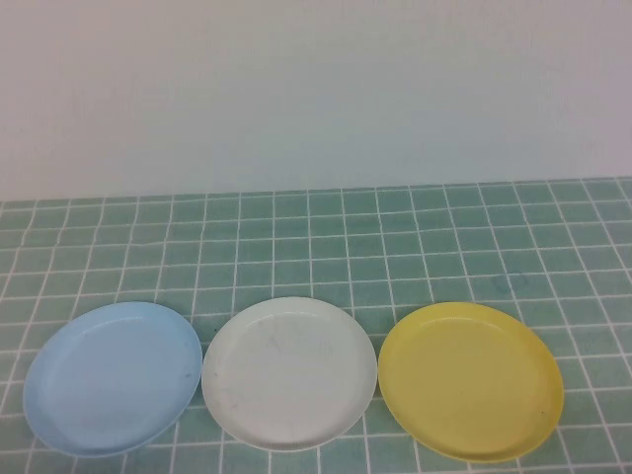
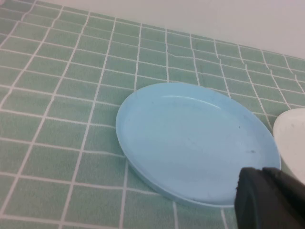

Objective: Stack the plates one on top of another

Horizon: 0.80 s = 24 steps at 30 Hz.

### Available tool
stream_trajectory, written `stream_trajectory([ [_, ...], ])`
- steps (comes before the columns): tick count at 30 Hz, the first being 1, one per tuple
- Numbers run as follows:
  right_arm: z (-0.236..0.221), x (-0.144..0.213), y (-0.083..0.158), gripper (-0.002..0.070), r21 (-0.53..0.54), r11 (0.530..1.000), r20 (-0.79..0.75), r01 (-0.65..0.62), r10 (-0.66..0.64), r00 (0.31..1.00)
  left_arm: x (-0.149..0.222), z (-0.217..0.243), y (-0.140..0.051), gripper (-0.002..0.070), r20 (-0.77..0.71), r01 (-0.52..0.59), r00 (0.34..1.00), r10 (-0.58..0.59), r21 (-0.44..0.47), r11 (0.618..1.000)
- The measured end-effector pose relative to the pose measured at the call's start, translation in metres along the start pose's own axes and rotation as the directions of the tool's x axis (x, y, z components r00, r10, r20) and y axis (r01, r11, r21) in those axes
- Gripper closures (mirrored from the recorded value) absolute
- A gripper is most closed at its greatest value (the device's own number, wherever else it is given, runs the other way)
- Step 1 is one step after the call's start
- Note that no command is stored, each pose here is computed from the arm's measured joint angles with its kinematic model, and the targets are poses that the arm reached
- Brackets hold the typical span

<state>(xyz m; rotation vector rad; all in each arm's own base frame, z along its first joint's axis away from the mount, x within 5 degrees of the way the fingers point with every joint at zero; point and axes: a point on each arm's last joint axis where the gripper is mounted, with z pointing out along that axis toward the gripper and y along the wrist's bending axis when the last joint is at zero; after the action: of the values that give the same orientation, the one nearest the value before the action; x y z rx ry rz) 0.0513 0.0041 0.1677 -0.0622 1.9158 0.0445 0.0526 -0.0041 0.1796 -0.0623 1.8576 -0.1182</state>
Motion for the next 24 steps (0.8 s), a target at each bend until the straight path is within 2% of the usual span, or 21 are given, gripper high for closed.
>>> stream_trajectory([
  [13, 0.000, 0.000, 0.000, 0.0678, 0.000, 1.000, 0.000, 0.000, 0.000, 1.000, 0.000, 0.000, 0.000, 0.0676, 0.000, 0.000, 1.000, 0.000, 0.000, 1.000],
  [17, 0.000, -0.003, 0.000, 0.0678, 0.002, 1.000, 0.035, 0.000, 0.000, 0.999, -0.002, 0.000, 0.002, 0.0676, 0.017, -0.049, 0.999, 0.049, -0.019, 0.999],
  [20, -0.001, -0.010, 0.000, 0.0678, 0.005, 1.000, 0.108, 0.000, 0.000, 0.994, -0.010, 0.000, 0.001, 0.0676, 0.117, -0.051, 0.992, 0.053, -0.019, 0.999],
  [24, -0.002, -0.021, -0.001, 0.0678, 0.011, 1.000, 0.225, -0.001, -0.001, 0.974, -0.029, -0.005, 0.000, 0.0676, 0.316, -0.049, 0.947, 0.052, -0.017, 0.999],
])
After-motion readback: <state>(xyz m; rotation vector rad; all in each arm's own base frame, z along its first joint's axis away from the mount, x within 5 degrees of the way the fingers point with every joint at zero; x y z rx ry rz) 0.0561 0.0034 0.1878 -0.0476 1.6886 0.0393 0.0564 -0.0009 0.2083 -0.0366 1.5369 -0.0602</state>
